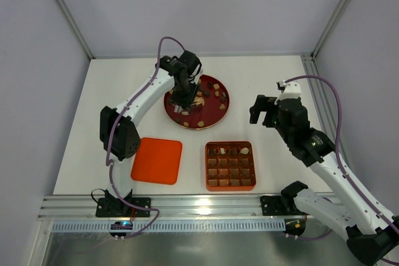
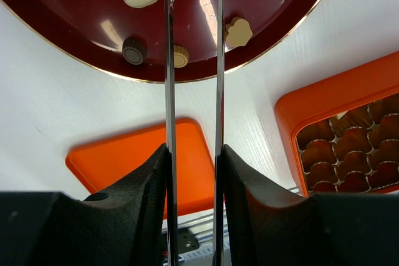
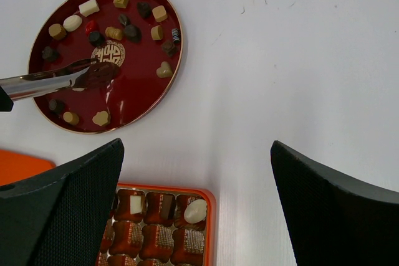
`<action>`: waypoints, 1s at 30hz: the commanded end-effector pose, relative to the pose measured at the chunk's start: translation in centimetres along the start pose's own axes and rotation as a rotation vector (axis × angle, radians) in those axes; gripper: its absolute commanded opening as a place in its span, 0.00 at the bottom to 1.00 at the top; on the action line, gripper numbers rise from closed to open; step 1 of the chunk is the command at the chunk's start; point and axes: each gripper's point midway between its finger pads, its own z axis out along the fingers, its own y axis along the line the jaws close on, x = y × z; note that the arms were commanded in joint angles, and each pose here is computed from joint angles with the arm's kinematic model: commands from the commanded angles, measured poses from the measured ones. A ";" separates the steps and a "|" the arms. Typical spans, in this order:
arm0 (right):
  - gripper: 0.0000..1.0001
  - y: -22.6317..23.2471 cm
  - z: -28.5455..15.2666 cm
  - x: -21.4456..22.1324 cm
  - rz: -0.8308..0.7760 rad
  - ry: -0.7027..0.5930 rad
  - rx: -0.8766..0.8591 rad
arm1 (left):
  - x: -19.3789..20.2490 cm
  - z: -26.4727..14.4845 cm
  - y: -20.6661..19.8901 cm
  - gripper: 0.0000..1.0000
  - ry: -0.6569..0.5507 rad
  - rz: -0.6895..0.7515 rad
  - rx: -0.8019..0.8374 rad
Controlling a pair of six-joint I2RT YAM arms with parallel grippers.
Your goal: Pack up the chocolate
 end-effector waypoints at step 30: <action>1.00 -0.1 -0.9 -1.9 0.022 -0.064 0.004 | -1.1 0.0 -0.5 0.33 -0.024 0.050 -0.067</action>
